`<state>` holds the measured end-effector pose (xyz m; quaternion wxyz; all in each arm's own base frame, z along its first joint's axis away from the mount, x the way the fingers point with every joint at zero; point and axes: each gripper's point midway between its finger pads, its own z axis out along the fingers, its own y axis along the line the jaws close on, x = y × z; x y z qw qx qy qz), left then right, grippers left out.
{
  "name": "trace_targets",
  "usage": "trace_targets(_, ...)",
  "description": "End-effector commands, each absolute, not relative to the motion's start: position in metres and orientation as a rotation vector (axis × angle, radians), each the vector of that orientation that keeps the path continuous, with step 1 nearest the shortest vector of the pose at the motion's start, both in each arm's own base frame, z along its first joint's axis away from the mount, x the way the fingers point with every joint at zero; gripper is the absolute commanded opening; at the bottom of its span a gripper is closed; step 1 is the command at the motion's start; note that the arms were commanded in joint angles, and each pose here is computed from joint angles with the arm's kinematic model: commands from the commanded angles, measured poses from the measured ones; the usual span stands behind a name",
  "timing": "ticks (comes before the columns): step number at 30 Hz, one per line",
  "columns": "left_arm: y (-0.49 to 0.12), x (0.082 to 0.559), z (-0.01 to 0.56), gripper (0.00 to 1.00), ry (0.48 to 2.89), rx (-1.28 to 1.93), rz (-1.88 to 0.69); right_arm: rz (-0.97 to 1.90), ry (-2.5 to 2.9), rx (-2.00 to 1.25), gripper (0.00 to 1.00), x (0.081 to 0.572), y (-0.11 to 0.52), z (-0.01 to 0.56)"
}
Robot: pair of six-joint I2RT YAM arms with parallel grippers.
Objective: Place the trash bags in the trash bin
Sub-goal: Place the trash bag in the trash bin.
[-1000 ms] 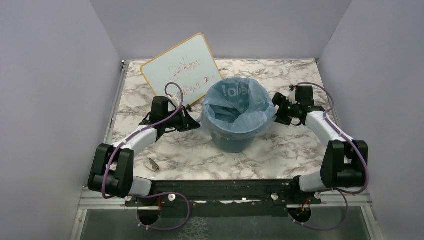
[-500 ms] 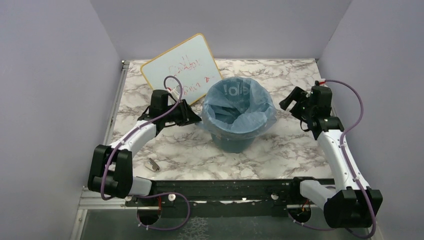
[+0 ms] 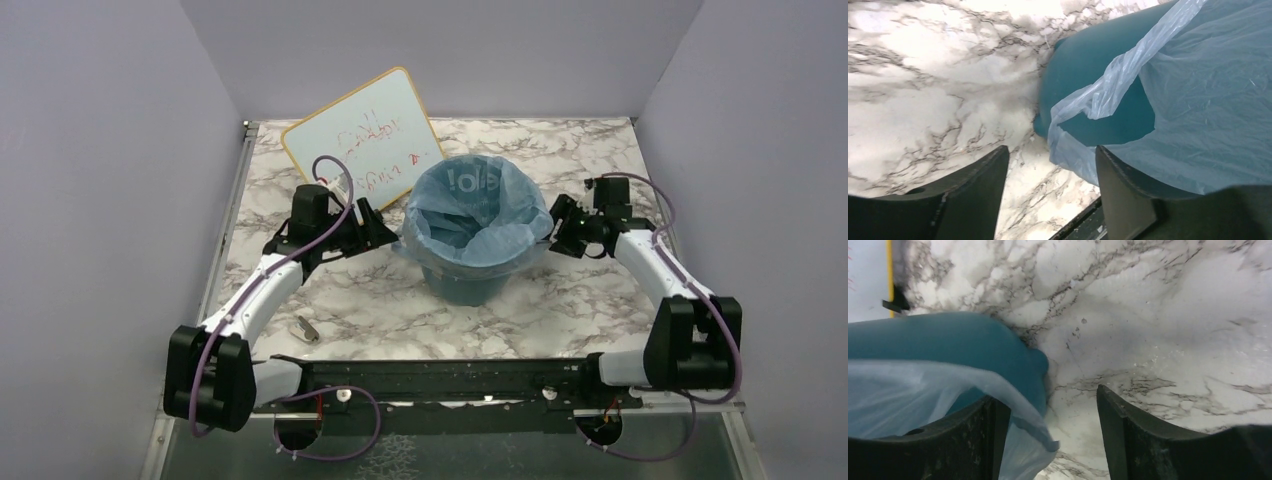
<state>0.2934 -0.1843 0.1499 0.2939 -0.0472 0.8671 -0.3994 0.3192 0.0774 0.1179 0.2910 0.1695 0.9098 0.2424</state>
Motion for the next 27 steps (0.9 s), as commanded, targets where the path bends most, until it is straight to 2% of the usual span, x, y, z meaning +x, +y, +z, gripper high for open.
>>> trace_targets(1,-0.162,0.29,0.149,0.69,2.306,-0.169,-0.895,0.783,2.512,0.412,0.6,0.319,0.095,0.098)
trace_targets(3,-0.158,0.292,0.15,0.71,2.298,-0.186,-0.867,0.808,2.534,0.426,0.53,0.317,0.098,0.092)
trace_targets(5,-0.159,0.297,0.153,0.71,2.285,-0.201,-0.871,0.848,2.552,0.425,0.41,0.315,0.102,0.09)
trace_targets(10,-0.166,0.31,0.157,0.71,2.268,-0.221,-0.919,0.829,2.601,0.468,0.38,0.305,0.1,0.076)
trace_targets(12,-0.168,0.313,0.155,0.71,2.262,-0.236,-0.928,0.846,2.564,0.518,0.33,0.304,0.102,0.071)
trace_targets(13,-0.169,0.314,0.155,0.71,2.254,-0.236,-0.94,0.863,2.548,0.536,0.35,0.303,0.103,0.068)
trace_targets(15,-0.172,0.314,0.154,0.71,2.248,-0.239,-0.966,0.884,2.546,0.528,0.55,0.301,0.106,0.068)
trace_targets(17,-0.174,0.311,0.152,0.71,2.257,-0.24,-0.986,0.842,2.538,0.46,0.65,0.302,0.101,0.077)
trace_targets(23,-0.176,0.302,0.146,0.7,2.264,-0.235,-1.012,0.406,2.312,0.668,0.69,0.303,0.04,0.12)
trace_targets(27,-0.175,0.299,0.143,0.69,2.28,-0.226,-1.006,0.288,2.163,0.784,0.71,0.286,0.016,0.144)
